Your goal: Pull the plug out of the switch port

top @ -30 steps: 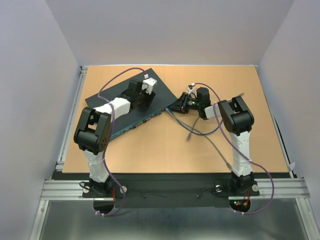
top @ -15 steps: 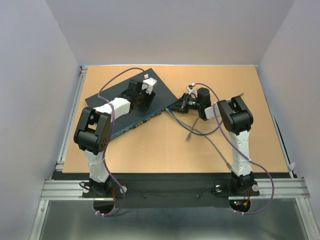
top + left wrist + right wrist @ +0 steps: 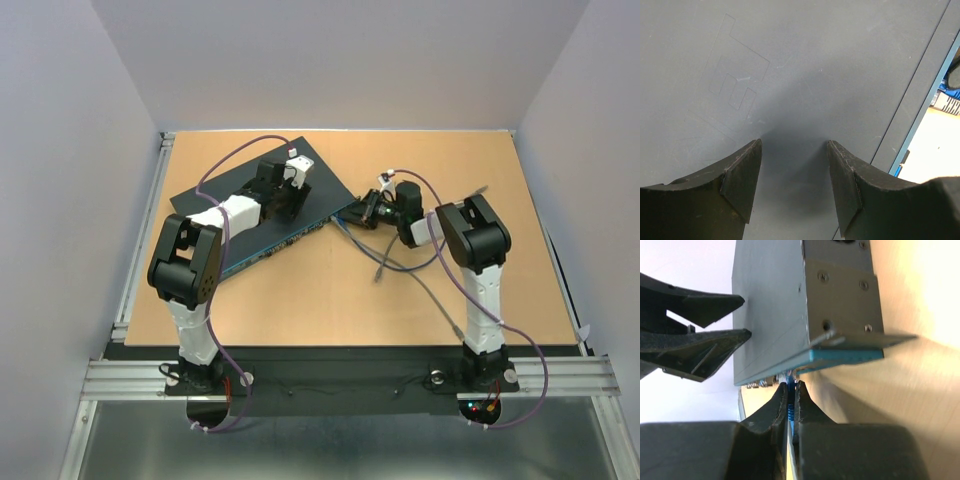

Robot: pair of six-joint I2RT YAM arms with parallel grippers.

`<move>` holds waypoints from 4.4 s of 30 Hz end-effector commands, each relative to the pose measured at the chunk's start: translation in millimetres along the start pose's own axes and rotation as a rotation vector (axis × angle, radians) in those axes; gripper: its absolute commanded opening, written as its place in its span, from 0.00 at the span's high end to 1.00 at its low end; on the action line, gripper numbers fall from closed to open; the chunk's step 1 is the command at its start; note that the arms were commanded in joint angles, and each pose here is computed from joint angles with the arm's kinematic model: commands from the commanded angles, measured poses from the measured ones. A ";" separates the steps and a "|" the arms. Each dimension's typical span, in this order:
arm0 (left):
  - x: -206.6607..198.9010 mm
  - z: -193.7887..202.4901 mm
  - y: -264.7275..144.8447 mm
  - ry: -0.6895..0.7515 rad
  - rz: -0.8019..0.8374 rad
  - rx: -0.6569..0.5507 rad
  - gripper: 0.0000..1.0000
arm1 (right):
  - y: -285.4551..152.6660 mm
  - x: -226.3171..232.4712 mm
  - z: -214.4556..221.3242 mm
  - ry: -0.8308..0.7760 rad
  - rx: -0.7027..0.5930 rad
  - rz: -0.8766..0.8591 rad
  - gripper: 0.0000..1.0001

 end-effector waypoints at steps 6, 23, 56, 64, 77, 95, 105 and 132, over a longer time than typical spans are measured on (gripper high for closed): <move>-6.2 -27.8 -21.6 0.039 0.040 -0.079 0.34 | -17.3 0.0 18.1 -0.025 0.043 0.034 0.99; -12.2 -44.3 -40.7 0.076 0.034 -0.106 0.34 | -56.3 34.9 -86.6 -0.200 -0.373 0.285 1.00; -11.6 -43.1 -55.2 0.090 0.026 -0.104 0.34 | -184.3 129.4 -295.8 -0.462 -1.036 0.617 0.99; -11.4 -39.2 -54.7 0.095 0.025 -0.095 0.34 | -164.0 25.2 -263.5 -0.350 -0.879 0.767 0.86; -10.3 -32.4 -45.1 0.089 0.020 -0.071 0.34 | -103.2 54.4 -153.4 -0.550 -0.320 0.375 0.00; -6.5 -18.2 -34.4 0.087 -0.010 -0.031 0.34 | -7.7 30.9 -6.8 -0.228 0.031 0.046 0.26; -6.4 -15.4 -30.1 0.084 -0.009 -0.020 0.34 | 22.5 13.5 5.4 -0.096 0.037 -0.004 0.43; -6.3 -17.6 -32.2 0.084 -0.007 -0.042 0.34 | 14.1 19.4 13.9 -0.080 0.025 -0.006 0.57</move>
Point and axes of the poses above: each gripper's point midway between its finger pads, its own y axis out along the fingers, its own x axis along the line the jaws close on, z = x × y, the point moved 7 cm from there along -y, back along the fingers, and after that the axes turned 7 degrees about -y, right-handed, at the moved point
